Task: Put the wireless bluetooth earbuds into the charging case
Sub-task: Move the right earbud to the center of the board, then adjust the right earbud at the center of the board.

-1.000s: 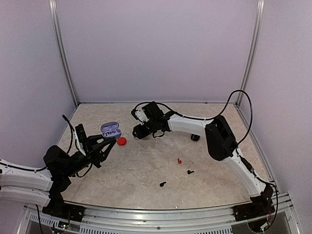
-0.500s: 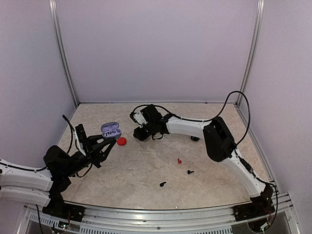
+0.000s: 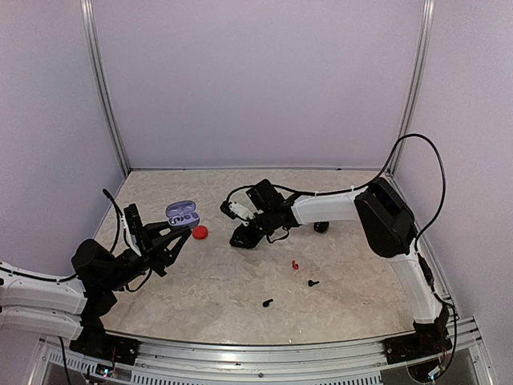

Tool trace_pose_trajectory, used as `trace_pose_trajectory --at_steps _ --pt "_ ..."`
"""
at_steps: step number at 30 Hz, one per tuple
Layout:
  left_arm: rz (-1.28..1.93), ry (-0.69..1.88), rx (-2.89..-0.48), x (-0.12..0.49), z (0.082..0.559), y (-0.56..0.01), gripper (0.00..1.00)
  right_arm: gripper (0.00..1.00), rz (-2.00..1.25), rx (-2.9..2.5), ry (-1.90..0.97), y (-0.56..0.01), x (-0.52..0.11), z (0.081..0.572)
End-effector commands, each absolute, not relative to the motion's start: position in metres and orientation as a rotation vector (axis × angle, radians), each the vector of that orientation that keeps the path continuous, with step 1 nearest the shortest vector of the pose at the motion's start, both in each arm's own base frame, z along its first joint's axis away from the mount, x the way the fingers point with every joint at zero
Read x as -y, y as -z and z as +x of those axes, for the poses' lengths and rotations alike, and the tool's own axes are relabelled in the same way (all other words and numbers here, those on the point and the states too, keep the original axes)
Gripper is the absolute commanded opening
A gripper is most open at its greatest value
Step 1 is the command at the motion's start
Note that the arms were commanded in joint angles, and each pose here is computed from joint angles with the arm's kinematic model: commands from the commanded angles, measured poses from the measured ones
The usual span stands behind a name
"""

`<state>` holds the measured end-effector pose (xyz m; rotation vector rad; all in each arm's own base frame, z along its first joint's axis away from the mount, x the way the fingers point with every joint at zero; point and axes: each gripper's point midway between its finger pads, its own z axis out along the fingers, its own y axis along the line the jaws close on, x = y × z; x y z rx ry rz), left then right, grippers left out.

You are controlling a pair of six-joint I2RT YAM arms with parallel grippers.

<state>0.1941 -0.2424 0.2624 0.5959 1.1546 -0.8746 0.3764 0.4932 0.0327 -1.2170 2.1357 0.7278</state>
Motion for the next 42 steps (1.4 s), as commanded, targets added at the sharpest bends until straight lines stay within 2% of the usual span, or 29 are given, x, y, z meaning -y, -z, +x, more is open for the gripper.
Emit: trace_pose_trajectory --at_steps 1,7,10,12,16,23,33,42 --pt "0.594 0.879 -1.135 0.241 0.193 -0.267 0.0 0.27 -1.386 -2.006 -0.854 -0.064 -0.492 0.327" --pt "0.598 0.88 -1.132 0.242 0.192 -0.267 0.0 0.29 -1.499 -2.011 -0.797 -0.047 -0.472 0.287" --pt "0.605 0.883 -1.129 0.244 0.193 -0.268 0.0 0.35 -1.522 -2.014 -0.759 -0.041 -0.466 0.279" --pt "0.609 0.883 -1.13 0.244 0.193 -0.267 0.0 0.37 -1.523 -2.022 -0.726 -0.037 -0.462 0.277" --pt "0.61 0.879 -1.13 0.244 0.192 -0.267 0.0 0.47 -1.507 -2.064 -0.643 -0.028 -0.45 0.281" --pt "0.605 0.871 -1.131 0.242 0.192 -0.268 0.0 0.54 -1.411 -2.103 -0.5 -0.032 -0.433 0.296" --pt "0.61 0.866 -1.131 0.242 0.192 -0.267 0.0 0.48 -1.296 -2.134 -0.527 -0.034 -0.43 0.321" --pt "0.611 0.861 -1.135 0.24 0.191 -0.264 0.0 0.43 -1.426 -2.085 -0.73 -0.033 -0.461 0.3"
